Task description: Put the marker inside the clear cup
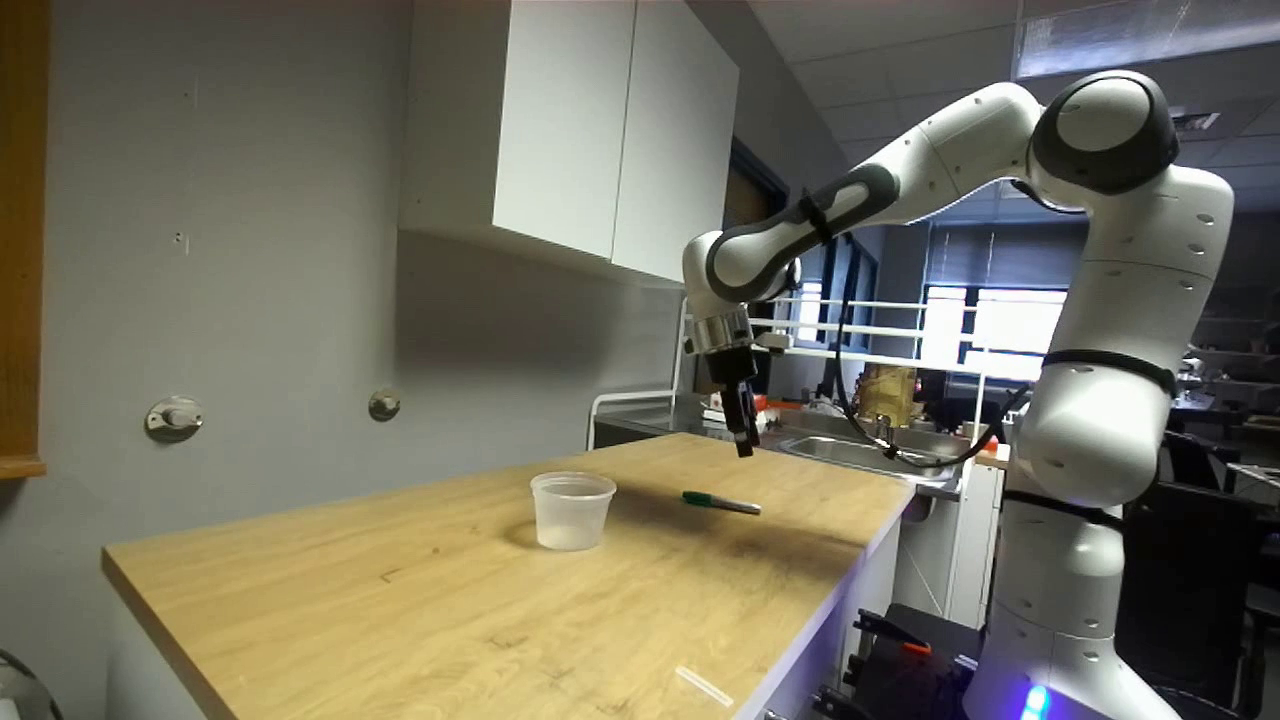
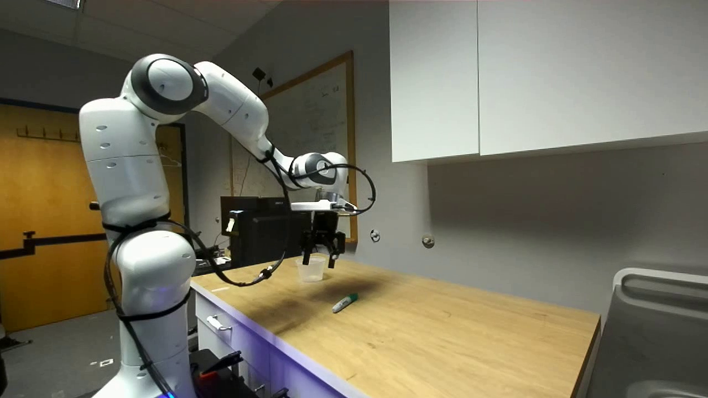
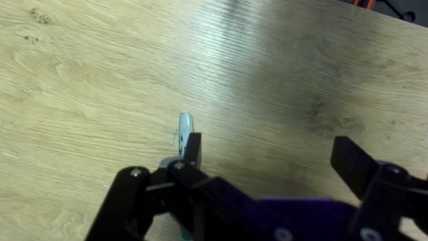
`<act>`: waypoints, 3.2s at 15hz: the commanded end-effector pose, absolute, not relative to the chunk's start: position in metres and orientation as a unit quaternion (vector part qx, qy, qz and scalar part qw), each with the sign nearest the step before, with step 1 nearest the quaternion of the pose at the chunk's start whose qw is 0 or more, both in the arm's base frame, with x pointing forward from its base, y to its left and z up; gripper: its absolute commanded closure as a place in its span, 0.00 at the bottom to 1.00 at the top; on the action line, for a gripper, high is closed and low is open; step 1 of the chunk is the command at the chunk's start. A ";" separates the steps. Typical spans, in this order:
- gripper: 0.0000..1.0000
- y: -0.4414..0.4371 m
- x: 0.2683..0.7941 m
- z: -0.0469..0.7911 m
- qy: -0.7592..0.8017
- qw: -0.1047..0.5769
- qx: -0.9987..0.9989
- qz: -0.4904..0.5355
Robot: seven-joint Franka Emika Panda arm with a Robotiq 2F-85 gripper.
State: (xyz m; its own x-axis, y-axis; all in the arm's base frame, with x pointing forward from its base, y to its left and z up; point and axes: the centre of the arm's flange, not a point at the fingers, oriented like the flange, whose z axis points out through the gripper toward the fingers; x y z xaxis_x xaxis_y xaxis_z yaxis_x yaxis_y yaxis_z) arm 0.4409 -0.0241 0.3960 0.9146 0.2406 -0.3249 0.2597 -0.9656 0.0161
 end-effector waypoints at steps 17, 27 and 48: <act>0.31 -0.064 0.481 0.302 0.184 -0.047 0.960 -0.207; 0.58 -0.068 0.485 0.310 0.175 -0.037 0.961 -0.213; 0.11 -0.082 0.513 0.289 0.178 -0.026 0.958 -0.222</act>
